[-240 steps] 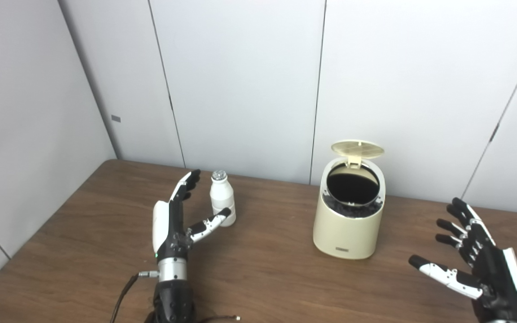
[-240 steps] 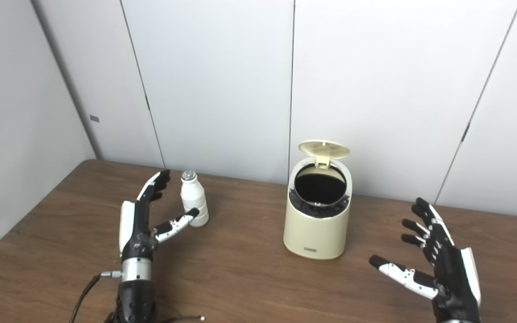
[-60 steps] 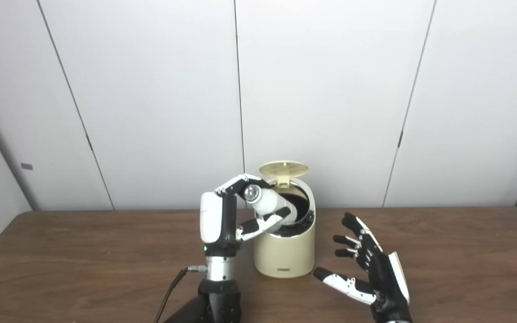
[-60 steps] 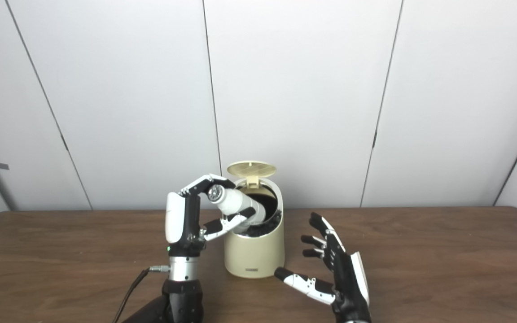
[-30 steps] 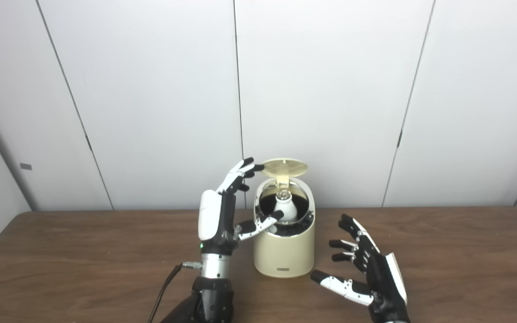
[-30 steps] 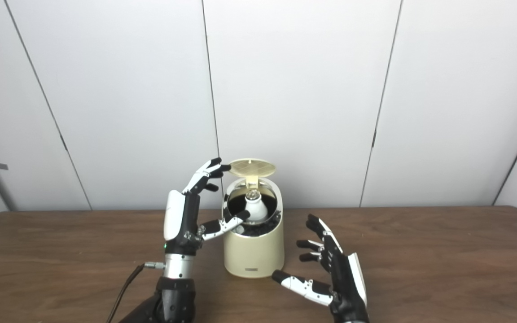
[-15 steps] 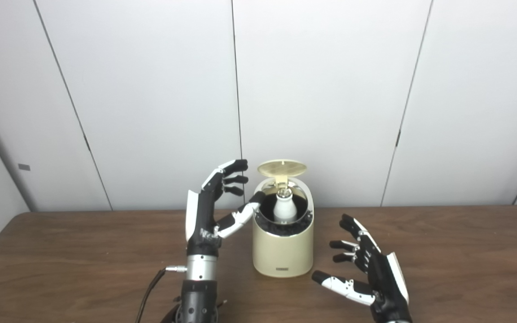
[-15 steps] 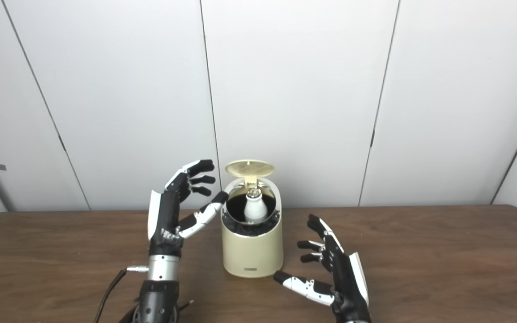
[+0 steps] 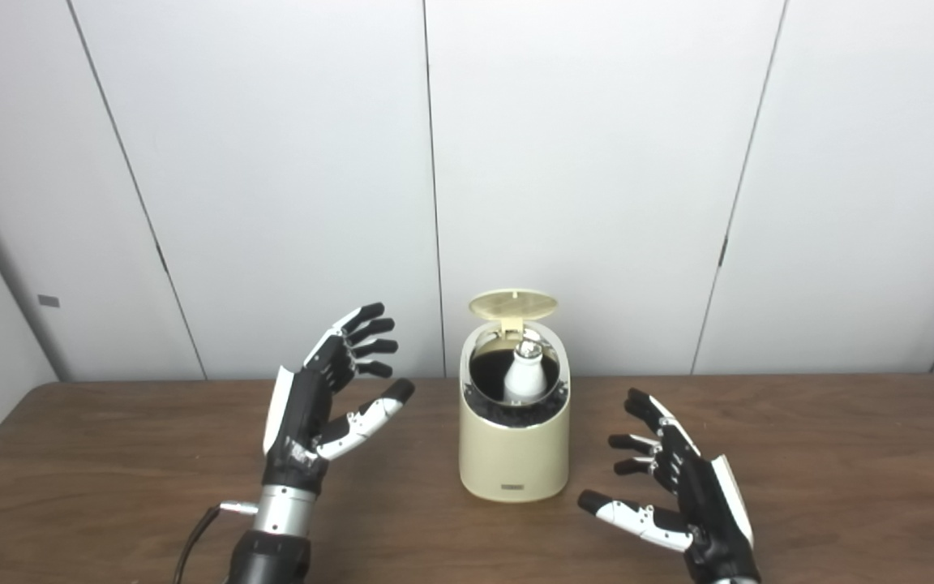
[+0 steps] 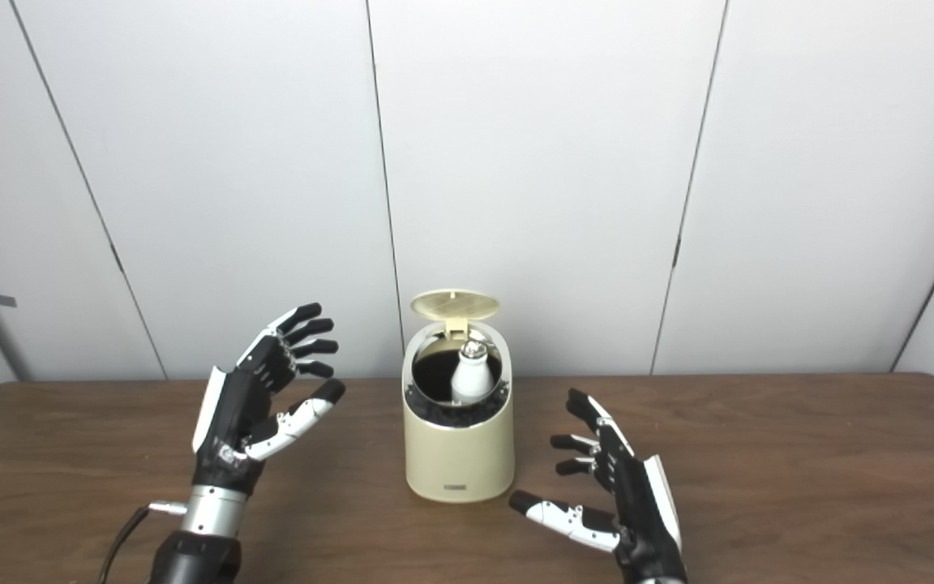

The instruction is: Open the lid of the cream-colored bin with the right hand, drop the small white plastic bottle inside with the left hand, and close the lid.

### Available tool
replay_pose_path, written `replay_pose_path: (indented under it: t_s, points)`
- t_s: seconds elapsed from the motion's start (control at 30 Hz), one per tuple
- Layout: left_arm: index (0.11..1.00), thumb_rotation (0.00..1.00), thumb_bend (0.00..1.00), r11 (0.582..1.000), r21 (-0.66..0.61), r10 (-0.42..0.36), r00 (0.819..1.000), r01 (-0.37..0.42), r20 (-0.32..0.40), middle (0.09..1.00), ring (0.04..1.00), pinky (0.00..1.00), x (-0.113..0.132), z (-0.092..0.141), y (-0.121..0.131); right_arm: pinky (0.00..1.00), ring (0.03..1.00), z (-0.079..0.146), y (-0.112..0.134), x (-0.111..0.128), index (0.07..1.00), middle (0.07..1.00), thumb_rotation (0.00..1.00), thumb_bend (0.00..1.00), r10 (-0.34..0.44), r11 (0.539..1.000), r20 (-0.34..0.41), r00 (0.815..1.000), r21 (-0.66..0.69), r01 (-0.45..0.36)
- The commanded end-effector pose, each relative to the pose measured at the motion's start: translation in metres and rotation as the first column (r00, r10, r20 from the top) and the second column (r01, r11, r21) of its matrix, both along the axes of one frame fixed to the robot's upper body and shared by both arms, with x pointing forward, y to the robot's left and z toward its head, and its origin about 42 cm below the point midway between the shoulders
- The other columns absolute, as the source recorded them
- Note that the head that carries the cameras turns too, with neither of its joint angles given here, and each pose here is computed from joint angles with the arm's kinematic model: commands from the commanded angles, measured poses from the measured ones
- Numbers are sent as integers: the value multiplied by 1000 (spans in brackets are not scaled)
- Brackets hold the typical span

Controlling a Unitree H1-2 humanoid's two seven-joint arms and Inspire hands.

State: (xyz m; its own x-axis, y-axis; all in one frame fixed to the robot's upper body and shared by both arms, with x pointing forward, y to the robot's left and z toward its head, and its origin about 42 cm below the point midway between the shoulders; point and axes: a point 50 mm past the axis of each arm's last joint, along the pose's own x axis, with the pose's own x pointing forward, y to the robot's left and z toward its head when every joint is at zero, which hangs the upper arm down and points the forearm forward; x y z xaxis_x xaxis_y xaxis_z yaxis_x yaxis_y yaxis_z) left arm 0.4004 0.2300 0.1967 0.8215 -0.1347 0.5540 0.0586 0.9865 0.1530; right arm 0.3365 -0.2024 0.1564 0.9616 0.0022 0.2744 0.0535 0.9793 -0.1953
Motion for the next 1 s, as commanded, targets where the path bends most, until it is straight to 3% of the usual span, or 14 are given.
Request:
replay_pose_path:
  t_s: [0.0, 0.17, 0.3, 0.6, 0.8, 0.97]
  points:
    - [854, 208, 663, 999, 25, -35, 998, 34, 57, 808, 736, 622, 3, 17, 9, 709, 788, 28, 2, 16, 880, 890, 308, 724, 19, 1000, 111, 994, -26, -16]
    - [849, 186, 699, 998, 49, -45, 999, 45, 5, 799, 742, 617, 0, 5, 17, 691, 790, 55, -2, 33, 857, 875, 384, 725, 25, 990, 183, 983, -142, 2]
    - [854, 158, 678, 997, 63, -33, 998, 36, -46, 813, 761, 632, -5, -12, 18, 702, 819, 84, -2, 50, 850, 878, 435, 653, 52, 965, 225, 973, -263, 9]
    - [843, 86, 685, 999, 26, -38, 987, 42, -157, 802, 740, 627, -17, -55, -2, 726, 844, 133, 3, 76, 832, 867, 458, 637, 102, 889, 206, 973, -458, 4]
    - [841, 73, 682, 998, 14, -57, 981, 60, -186, 805, 745, 648, -19, -64, -11, 782, 886, 163, 10, 88, 855, 885, 505, 651, 157, 817, 185, 970, -577, -22]
    - [848, 102, 694, 996, 43, -69, 977, 79, -200, 842, 807, 705, -18, -67, -15, 770, 886, 184, 18, 99, 846, 884, 517, 645, 188, 736, 145, 972, -676, -41]
